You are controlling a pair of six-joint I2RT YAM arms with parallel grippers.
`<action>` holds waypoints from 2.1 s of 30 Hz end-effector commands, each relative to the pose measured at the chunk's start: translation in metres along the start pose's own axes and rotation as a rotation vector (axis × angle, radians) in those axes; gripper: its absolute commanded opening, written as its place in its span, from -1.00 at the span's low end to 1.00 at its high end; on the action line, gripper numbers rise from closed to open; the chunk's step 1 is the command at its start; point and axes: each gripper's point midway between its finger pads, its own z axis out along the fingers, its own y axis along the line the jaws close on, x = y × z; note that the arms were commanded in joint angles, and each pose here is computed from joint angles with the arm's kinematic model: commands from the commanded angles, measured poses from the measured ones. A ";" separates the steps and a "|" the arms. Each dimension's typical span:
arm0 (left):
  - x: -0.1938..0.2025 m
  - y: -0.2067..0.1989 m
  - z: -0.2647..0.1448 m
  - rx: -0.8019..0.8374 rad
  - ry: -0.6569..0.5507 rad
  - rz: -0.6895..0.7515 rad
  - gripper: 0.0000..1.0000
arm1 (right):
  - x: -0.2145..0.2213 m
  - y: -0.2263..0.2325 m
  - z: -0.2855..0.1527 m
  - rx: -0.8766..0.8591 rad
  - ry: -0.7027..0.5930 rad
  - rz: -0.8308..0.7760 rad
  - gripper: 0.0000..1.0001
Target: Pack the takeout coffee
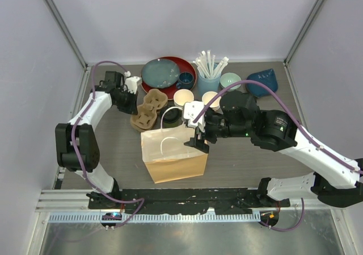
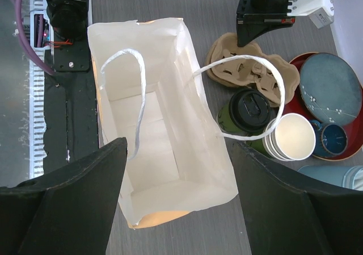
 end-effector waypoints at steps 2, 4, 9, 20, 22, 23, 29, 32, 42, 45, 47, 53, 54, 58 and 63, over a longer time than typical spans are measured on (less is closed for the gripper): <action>-0.016 0.003 -0.010 -0.025 -0.046 0.040 -0.90 | -0.015 -0.002 -0.010 0.019 -0.061 0.001 0.59; -0.012 0.006 -0.006 -0.037 -0.032 0.042 -0.83 | -0.015 -0.002 -0.010 0.019 -0.065 0.000 0.59; -0.011 0.018 -0.003 -0.095 -0.034 0.059 -0.74 | -0.016 0.000 -0.010 0.007 -0.064 0.001 0.60; -0.008 0.029 -0.002 -0.162 -0.031 0.111 -0.55 | -0.015 0.004 -0.003 -0.029 -0.048 0.001 0.61; -0.007 0.030 -0.001 -0.165 -0.030 0.114 -0.43 | -0.015 0.004 -0.003 -0.031 -0.042 0.003 0.61; -0.006 0.032 0.000 -0.173 -0.028 0.114 -0.39 | -0.014 0.005 -0.003 -0.034 -0.042 0.002 0.60; -0.009 0.030 -0.001 -0.165 -0.040 0.112 -0.39 | -0.011 0.007 -0.002 -0.041 -0.030 0.006 0.61; -0.008 0.027 -0.001 -0.151 -0.035 0.104 -0.54 | -0.010 0.007 -0.002 -0.042 -0.028 0.009 0.60; -0.001 0.035 0.013 -0.158 0.015 0.097 -0.41 | -0.009 0.009 -0.005 -0.043 -0.033 0.009 0.61; -0.001 0.037 0.018 -0.153 0.027 0.089 -0.47 | -0.007 0.009 -0.006 -0.041 -0.033 0.013 0.61; 0.000 0.034 0.019 -0.142 0.028 0.087 -0.57 | -0.008 0.010 -0.008 -0.038 -0.038 0.014 0.61; -0.007 0.029 0.005 -0.152 -0.024 0.094 -0.81 | -0.008 0.010 -0.011 -0.036 -0.047 0.014 0.61; -0.010 0.028 0.000 -0.160 -0.037 0.098 -0.81 | -0.008 0.010 -0.012 -0.035 -0.048 0.013 0.61; -0.014 0.028 -0.007 -0.174 -0.056 0.104 -0.88 | -0.007 0.011 -0.009 -0.039 -0.043 0.014 0.60; -0.019 0.024 -0.014 -0.174 -0.085 0.113 -0.83 | -0.005 0.012 -0.008 -0.044 -0.035 0.016 0.61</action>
